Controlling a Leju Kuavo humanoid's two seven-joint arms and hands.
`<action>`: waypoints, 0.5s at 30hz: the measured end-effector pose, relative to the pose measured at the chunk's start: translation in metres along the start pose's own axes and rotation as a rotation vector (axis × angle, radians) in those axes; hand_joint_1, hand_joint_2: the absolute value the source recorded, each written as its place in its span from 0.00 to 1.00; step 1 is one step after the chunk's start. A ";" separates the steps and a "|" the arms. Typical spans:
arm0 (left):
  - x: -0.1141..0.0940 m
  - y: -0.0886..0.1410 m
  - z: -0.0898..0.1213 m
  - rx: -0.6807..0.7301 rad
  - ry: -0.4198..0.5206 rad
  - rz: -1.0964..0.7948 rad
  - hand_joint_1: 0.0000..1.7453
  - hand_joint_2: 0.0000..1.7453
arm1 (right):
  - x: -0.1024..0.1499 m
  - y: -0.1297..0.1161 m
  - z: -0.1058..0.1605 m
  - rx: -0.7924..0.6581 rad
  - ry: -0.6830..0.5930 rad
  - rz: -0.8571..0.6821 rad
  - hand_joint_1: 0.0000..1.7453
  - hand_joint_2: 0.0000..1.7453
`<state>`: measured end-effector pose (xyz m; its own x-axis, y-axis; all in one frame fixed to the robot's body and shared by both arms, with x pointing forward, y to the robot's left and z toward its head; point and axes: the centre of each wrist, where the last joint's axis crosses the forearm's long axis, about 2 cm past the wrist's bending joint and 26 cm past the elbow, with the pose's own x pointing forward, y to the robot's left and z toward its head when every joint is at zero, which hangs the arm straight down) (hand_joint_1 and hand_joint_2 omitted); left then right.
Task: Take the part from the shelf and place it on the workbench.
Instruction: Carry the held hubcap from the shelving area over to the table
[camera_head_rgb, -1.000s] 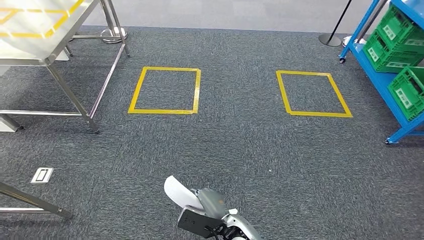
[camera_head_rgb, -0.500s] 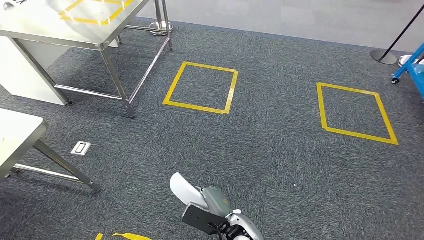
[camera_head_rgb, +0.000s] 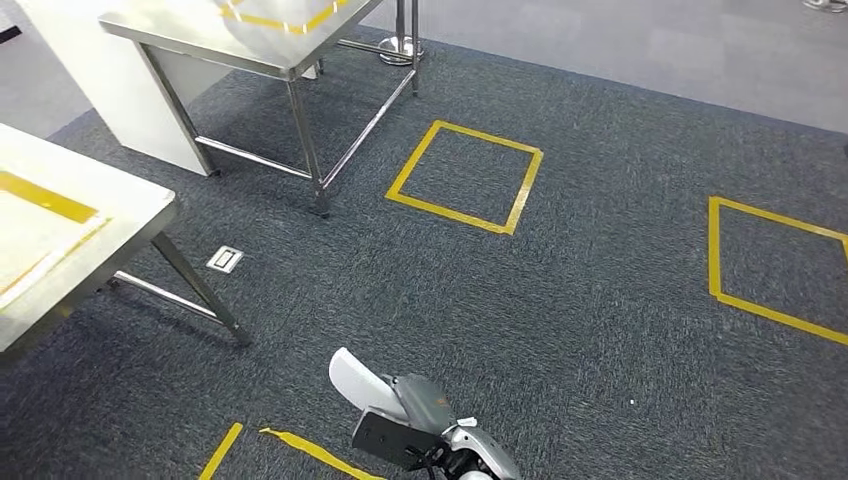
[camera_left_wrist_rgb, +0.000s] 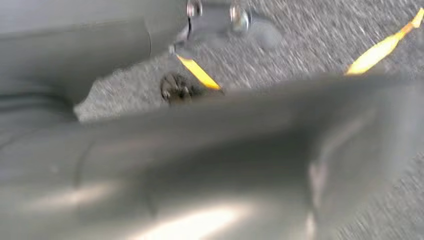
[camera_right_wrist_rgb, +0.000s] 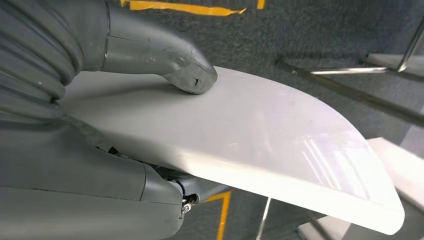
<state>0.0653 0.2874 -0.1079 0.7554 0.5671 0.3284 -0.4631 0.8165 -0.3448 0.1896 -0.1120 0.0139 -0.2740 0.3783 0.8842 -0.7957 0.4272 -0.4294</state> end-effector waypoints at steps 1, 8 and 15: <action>-0.004 -0.001 0.001 0.002 -0.013 0.002 0.00 0.00 | 0.001 0.000 -0.001 0.001 -0.010 -0.004 1.00 1.00; -0.021 -0.010 0.002 0.012 -0.047 -0.006 0.00 0.00 | -0.002 0.001 -0.002 0.013 -0.013 -0.003 1.00 1.00; -0.027 -0.010 0.004 0.018 -0.034 -0.007 0.00 0.00 | 0.001 -0.002 -0.009 0.008 -0.045 0.001 1.00 1.00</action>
<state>0.0479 0.2648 -0.1099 0.7424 0.5646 0.3608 -0.4665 0.8221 -0.3264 0.1959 -0.1057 0.0138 -0.2992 0.3411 0.8911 -0.7997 0.4198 -0.4292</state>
